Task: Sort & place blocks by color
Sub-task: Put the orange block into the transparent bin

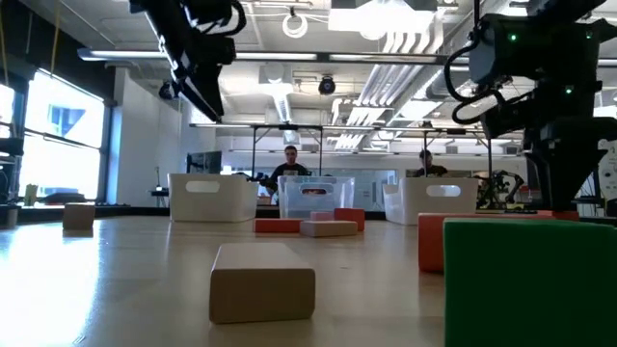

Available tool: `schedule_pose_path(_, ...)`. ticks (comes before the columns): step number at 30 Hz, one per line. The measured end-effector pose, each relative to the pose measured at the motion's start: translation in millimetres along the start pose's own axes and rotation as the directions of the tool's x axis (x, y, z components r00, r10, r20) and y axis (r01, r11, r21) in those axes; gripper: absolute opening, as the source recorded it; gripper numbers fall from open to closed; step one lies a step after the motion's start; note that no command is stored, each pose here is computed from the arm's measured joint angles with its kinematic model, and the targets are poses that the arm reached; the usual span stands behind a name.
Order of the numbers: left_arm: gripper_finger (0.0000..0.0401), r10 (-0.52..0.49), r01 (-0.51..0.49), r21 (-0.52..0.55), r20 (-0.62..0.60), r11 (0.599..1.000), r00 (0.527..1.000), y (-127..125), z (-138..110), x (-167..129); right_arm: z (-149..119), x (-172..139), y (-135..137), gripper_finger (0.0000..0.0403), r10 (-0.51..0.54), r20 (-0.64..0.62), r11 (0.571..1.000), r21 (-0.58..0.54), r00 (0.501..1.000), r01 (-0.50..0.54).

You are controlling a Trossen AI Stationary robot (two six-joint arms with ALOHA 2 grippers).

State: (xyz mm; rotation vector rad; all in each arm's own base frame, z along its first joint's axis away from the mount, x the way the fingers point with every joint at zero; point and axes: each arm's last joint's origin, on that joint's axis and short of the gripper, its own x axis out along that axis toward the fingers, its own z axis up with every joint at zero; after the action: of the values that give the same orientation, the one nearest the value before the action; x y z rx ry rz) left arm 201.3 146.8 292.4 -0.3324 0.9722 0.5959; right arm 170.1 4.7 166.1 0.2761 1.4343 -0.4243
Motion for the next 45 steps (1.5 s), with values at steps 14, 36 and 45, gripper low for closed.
schedule_pose_path(14, 0.0175, -0.192, 0.19, 0.034, 0.05, 0.981, 0.98, -40, -8, -24, 10, 27, 8, 0.0209, -0.058, -0.069, 0.998, -0.013, 0.996, 0.058)
schedule_pose_path(36, 0.0175, -0.211, 0.208, 0.061, 0.044, 0.976, 0.977, -52, -10, -25, 44, -6, 20, 0.011, -0.002, 0.1, 0.998, 0.06, 0.995, -0.004)
schedule_pose_path(45, 0.0175, -0.204, 0.201, 0.061, 0.048, 0.978, 0.978, -52, -9, -25, 94, -42, 22, 0.011, 0.078, 0.44, 0.991, 0.062, 0.895, -0.117)
